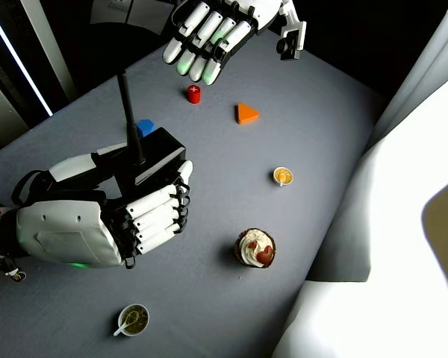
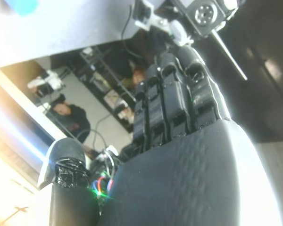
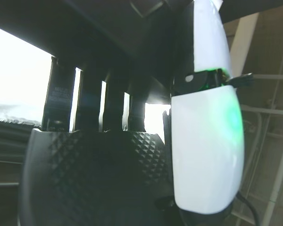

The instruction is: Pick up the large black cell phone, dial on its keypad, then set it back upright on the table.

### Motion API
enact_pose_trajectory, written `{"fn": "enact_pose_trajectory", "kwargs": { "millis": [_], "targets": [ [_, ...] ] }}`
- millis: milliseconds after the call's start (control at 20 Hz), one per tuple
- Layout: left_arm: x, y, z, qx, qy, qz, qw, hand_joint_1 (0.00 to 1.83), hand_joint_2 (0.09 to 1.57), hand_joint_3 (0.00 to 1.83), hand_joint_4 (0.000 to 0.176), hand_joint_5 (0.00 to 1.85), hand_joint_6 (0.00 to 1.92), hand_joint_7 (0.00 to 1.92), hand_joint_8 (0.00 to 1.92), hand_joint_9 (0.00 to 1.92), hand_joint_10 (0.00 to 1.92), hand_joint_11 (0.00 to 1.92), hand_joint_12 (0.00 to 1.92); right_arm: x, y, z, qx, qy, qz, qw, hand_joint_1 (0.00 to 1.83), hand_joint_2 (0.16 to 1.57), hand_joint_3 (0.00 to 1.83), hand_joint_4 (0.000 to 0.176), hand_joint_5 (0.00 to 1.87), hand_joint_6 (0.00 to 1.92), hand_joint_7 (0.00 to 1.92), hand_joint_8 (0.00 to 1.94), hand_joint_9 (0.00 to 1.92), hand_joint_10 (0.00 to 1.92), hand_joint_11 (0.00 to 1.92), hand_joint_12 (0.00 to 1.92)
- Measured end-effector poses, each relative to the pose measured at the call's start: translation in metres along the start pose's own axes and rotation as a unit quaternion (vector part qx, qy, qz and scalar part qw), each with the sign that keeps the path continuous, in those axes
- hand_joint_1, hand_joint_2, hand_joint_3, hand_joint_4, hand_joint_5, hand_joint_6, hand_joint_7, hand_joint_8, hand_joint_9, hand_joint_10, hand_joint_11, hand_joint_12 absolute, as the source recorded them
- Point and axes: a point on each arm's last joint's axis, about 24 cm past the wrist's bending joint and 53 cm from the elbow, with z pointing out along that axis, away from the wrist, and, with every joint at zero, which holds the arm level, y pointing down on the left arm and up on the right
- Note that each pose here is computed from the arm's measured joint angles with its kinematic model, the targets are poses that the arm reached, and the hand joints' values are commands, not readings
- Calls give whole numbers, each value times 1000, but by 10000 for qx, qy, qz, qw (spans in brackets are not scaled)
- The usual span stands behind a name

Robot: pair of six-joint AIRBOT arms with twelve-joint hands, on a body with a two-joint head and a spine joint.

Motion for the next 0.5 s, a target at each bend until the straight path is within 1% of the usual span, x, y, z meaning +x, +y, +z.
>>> {"fn": "enact_pose_trajectory", "kwargs": {
  "millis": [50,100,250,300,350,500],
  "targets": [
    [0,0,0,4,1,0,10000,99,1182,1,26,226,1,297,2,260,1,0,556,0,0,0,-2,8,-3,10000,1485,1123,0,0,812,1040,917,955,1004,1023,806,1624],
    [0,0,0,-1,4,1,10000,103,1180,0,30,234,3,302,3,268,4,0,576,-1,-1,-2,4,-4,-3,10000,1486,1125,1,0,818,1026,915,972,996,1035,788,1641],
    [0,0,0,8,-7,10,10000,117,1177,0,29,251,3,328,5,292,6,0,660,-1,0,-3,-13,2,-6,10000,1486,1125,1,0,794,1069,918,957,999,1023,802,1625],
    [-1,0,0,6,-9,10,10000,114,1176,0,32,253,2,322,1,281,2,0,618,-1,0,-3,-13,2,-6,10000,1485,1131,1,0,779,1093,915,966,979,1047,790,1640],
    [-1,0,0,4,-8,12,10000,112,1177,0,36,251,1,318,0,282,3,0,612,0,0,-3,-12,6,-7,10000,1486,1126,0,0,797,1066,920,964,990,1025,804,1628],
    [-1,0,-1,1,-9,59,10000,144,1170,0,32,256,1,335,4,301,6,0,689,1,0,-3,-11,39,-21,10000,1485,1124,0,0,828,1051,906,977,988,1020,797,1626]
  ]
}}
